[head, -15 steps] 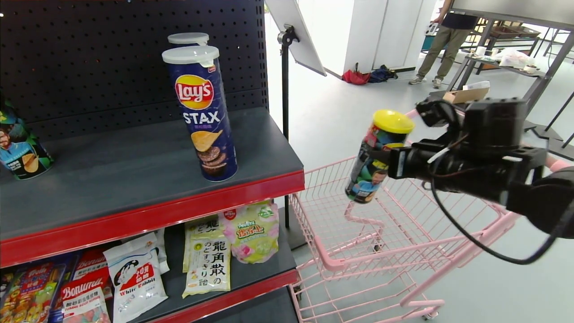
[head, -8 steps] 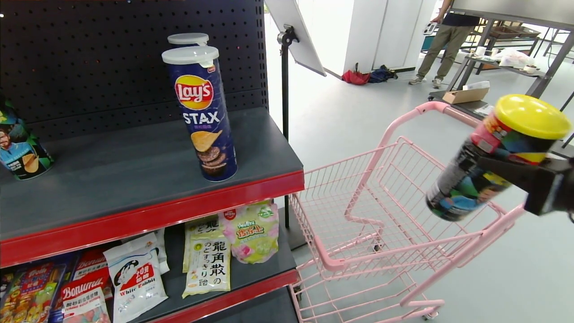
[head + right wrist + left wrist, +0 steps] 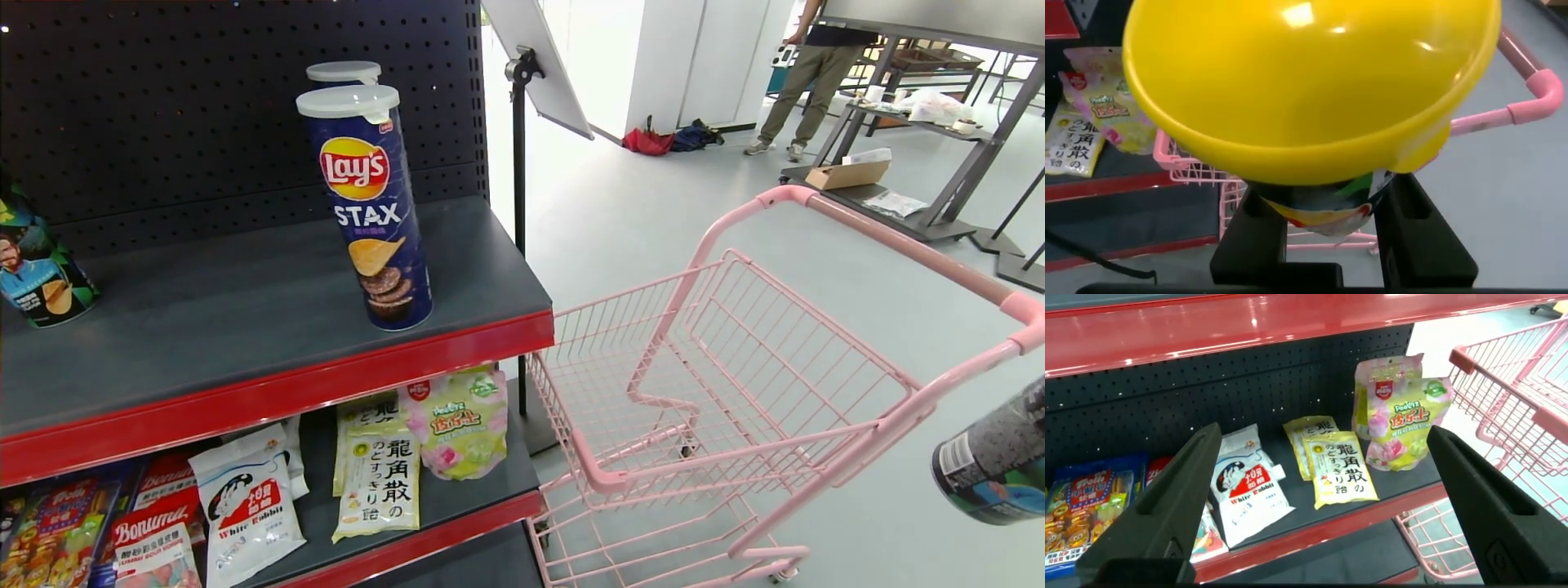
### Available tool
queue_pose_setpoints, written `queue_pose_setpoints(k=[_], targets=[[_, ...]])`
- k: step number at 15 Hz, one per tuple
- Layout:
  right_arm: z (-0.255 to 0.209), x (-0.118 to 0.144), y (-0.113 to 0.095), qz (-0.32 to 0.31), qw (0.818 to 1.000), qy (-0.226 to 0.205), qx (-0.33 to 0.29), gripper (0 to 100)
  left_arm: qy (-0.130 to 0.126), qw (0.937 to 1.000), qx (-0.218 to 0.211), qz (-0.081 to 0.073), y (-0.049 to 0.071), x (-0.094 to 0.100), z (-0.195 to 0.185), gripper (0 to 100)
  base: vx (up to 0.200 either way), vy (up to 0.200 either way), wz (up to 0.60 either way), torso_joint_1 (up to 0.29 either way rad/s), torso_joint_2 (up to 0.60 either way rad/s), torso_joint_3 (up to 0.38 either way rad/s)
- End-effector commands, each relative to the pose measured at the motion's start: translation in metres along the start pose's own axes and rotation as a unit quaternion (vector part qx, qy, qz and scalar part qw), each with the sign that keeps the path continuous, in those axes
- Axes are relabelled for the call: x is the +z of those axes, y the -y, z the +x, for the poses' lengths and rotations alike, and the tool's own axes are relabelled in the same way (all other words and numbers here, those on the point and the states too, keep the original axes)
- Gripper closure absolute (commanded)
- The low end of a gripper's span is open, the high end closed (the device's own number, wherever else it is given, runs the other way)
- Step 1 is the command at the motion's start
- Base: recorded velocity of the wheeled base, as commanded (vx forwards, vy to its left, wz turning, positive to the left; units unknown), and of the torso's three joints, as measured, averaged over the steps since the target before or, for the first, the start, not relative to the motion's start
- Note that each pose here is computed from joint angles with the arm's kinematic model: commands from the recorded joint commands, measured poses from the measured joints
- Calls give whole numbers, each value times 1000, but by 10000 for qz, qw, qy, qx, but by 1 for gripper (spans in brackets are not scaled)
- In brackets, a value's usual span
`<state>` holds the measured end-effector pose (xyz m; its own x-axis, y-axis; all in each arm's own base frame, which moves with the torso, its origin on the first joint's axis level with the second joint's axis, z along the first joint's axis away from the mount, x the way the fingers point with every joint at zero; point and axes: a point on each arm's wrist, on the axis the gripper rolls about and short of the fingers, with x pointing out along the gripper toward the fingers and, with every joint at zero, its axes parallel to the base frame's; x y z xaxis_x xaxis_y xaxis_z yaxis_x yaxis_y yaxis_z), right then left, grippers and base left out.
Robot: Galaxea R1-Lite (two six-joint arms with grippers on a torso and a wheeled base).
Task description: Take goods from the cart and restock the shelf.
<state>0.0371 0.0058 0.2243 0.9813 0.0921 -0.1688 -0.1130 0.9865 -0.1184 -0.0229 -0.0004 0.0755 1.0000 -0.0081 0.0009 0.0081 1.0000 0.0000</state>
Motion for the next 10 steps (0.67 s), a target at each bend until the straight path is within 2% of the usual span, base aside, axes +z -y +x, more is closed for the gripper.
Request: queue_pose_setpoints(k=[1, 5, 10], targets=[[-11, -7, 1, 28, 9998, 182, -66, 100, -4, 10000, 2, 0, 0, 0, 0, 0, 0, 0, 0, 0, 0, 0], [-11, -9, 1, 32, 9998, 146, -108, 100, -4, 10000, 2, 0, 0, 0, 0, 0, 0, 0, 0, 24, -55, -38], [-9, -15, 0, -29, 10000, 60, -47, 100, -4, 10000, 2, 8, 0, 0, 0, 0, 0, 0, 0, 187, -515, -318]])
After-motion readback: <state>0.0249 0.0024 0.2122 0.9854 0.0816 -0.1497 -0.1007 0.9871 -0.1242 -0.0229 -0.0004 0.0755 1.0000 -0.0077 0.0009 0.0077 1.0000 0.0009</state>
